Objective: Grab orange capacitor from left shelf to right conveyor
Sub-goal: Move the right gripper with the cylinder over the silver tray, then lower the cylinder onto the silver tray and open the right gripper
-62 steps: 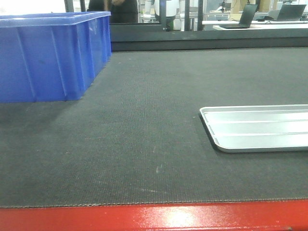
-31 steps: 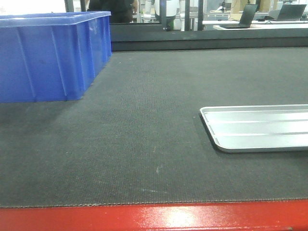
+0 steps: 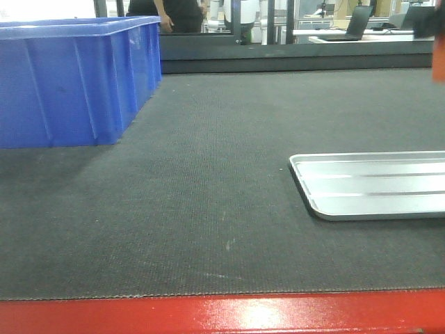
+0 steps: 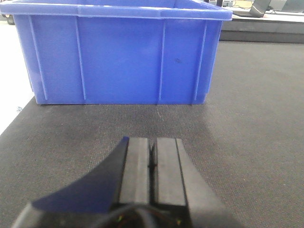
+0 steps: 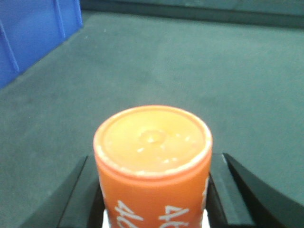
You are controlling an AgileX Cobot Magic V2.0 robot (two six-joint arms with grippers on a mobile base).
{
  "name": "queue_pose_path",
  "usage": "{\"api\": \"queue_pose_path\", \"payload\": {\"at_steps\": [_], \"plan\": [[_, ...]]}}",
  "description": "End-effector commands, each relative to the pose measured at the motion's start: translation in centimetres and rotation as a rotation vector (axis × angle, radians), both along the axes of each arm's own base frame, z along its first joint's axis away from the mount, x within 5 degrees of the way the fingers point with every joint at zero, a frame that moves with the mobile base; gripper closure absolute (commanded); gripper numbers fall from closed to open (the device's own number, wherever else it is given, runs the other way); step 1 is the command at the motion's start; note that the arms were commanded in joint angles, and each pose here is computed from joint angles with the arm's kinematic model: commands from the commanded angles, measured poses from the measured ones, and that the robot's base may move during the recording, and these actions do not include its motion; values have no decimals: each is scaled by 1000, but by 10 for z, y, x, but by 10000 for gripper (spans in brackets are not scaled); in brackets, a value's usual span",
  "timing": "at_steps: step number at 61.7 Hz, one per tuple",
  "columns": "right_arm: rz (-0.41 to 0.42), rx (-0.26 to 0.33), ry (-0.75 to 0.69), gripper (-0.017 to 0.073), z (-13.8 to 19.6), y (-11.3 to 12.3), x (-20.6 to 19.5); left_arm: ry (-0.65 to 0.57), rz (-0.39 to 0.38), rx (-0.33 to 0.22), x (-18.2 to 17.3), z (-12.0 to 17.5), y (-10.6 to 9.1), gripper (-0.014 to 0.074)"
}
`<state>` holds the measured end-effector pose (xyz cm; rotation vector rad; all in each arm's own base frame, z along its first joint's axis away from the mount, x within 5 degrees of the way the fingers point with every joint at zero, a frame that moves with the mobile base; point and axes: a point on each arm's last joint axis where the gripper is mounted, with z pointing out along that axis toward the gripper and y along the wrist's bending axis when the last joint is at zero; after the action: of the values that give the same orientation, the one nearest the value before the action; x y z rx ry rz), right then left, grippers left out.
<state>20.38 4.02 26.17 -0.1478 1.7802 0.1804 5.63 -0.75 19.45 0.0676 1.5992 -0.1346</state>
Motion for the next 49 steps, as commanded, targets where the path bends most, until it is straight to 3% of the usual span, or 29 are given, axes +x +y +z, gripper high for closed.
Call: {"api": "queue_pose_path", "payload": {"at_steps": [1, 16, 33, 49], "plan": [[21, 26, -163, 438, 3, 2, 1, -95, 7, -17, -1, 9, 1, 720], [15, 40, -181, 438, -32, 1, 14, -95, 7, -17, -1, 9, 1, 720], [24, -31, -183, 438, -65, 3, 35, -95, 7, -17, -1, 9, 1, 720], [30, -23, -199, 438, -88, 5, 45, -95, 7, -17, -1, 9, 1, 720]]}}
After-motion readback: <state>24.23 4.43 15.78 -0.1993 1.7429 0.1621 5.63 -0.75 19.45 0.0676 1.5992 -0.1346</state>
